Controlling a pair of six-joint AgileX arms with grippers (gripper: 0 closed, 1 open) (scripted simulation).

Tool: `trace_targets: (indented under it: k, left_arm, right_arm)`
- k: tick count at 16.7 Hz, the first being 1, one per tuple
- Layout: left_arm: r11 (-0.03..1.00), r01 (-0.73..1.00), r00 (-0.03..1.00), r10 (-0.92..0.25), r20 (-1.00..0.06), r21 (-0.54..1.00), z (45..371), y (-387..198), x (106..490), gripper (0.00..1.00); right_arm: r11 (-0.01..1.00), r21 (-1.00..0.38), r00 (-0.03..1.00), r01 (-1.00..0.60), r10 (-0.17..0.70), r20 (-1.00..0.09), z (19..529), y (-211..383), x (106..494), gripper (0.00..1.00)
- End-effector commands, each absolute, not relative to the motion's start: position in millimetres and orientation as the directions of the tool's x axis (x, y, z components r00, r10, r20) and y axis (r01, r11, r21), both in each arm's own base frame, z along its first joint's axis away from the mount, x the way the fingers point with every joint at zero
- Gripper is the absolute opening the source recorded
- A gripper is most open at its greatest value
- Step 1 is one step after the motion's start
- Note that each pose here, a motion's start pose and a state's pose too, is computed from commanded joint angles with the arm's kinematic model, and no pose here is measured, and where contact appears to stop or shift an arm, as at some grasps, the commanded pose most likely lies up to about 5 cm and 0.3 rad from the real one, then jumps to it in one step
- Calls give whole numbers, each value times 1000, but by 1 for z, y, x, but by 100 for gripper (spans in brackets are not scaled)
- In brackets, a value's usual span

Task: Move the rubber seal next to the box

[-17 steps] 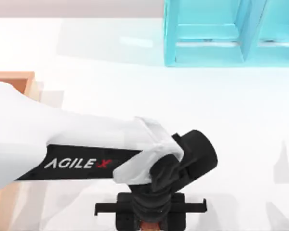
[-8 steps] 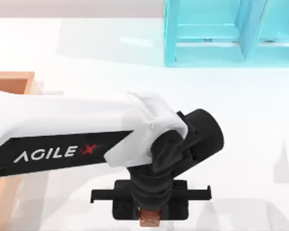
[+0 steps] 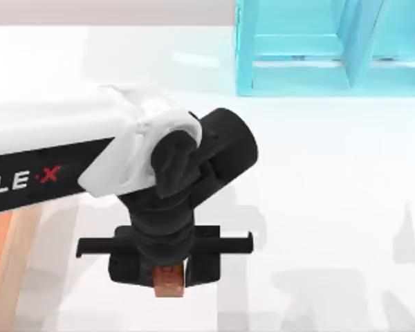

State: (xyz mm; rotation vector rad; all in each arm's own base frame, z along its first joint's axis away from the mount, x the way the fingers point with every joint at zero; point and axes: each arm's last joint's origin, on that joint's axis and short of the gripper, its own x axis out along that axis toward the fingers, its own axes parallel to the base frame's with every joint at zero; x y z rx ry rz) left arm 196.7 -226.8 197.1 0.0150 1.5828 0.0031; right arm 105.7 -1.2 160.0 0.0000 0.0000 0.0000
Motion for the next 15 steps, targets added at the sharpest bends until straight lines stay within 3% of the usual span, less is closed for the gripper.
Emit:
trace_targets:
  k: [4, 8, 15]
  left_arm:
    - [1000, 11, -7, 1, -1000, 1, 234, -153, 211, 0]
    - [1000, 18, 4, -6, -1000, -6, 259, -95, 201, 0]
    - [1000, 25, 3, -4, -1000, -4, 263, -86, 197, 0]
  right_arm:
    - [1000, 0, 1000, 0, 0, 0, 160, -1, 106, 100]
    - [1000, 0, 1000, 0, 0, 0, 160, -1, 106, 100]
    - [1000, 0, 1000, 0, 0, 0, 160, -1, 106, 100]
